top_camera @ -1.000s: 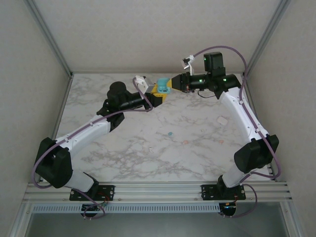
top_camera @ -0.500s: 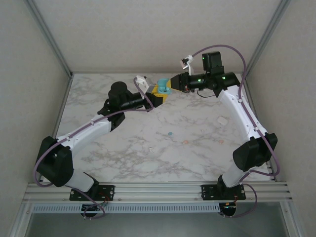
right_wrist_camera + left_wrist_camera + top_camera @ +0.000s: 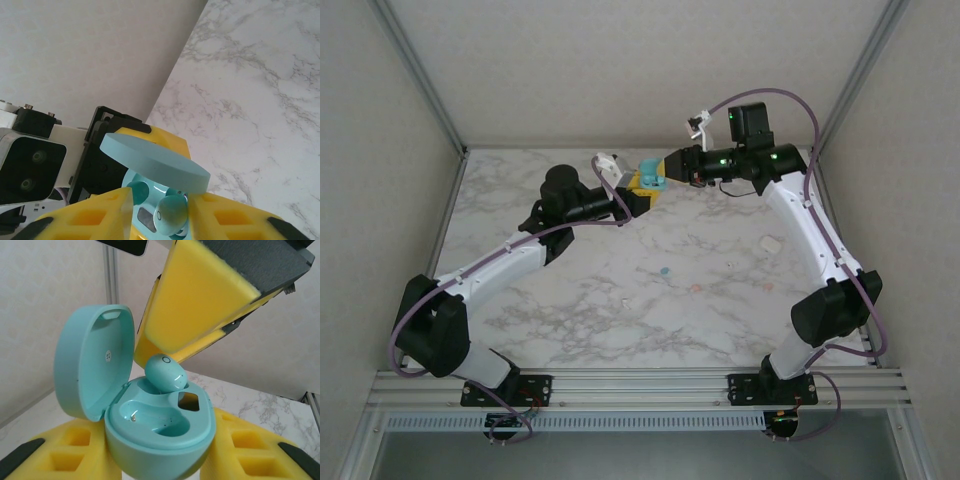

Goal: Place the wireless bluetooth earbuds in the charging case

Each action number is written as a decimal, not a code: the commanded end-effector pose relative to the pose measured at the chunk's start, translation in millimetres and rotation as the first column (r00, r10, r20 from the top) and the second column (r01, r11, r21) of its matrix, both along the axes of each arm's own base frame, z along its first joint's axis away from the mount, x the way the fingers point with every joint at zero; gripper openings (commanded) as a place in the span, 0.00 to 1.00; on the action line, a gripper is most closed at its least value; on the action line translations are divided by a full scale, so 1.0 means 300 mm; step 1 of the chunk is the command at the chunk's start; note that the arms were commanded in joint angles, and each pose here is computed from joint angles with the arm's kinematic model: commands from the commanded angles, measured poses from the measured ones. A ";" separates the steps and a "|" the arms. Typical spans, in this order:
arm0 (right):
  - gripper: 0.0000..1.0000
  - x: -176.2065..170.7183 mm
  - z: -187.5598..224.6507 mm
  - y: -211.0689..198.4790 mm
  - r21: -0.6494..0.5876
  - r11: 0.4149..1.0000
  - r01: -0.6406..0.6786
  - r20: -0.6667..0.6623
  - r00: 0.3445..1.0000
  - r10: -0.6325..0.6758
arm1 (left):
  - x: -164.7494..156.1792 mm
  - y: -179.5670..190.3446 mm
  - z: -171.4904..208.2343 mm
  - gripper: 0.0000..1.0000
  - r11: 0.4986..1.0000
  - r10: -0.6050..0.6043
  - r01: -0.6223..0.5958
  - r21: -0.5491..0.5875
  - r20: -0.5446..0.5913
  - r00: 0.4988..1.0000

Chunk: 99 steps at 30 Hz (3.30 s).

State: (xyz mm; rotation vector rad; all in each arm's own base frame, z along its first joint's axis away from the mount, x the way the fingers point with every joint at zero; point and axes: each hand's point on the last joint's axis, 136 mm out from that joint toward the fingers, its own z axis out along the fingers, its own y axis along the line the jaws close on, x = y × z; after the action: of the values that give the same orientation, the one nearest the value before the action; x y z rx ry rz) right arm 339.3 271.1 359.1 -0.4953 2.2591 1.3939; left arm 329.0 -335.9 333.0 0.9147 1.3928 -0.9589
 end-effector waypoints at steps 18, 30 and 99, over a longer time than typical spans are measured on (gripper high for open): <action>0.49 -0.036 0.156 -0.133 -0.045 0.975 0.220 0.239 0.950 -0.203 | -0.013 0.028 0.074 0.24 0.998 0.066 -0.065 -0.024 0.084 0.994; 0.41 0.017 -0.336 -0.374 -0.361 0.801 0.477 -0.095 0.836 -0.541 | -0.039 0.133 0.077 0.24 0.980 0.200 -0.197 -0.041 0.106 0.974; 0.35 -0.200 -1.033 -0.061 -0.642 0.714 -0.279 -0.392 0.920 0.006 | -0.048 0.173 0.094 0.24 0.969 0.246 -0.245 -0.023 0.114 0.963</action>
State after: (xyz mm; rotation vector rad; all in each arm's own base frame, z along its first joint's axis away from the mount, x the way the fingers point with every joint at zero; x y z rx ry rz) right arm 276.5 254.9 37.1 -0.6531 3.1406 0.7488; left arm 316.4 -283.5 347.4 0.7652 1.4028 -0.7054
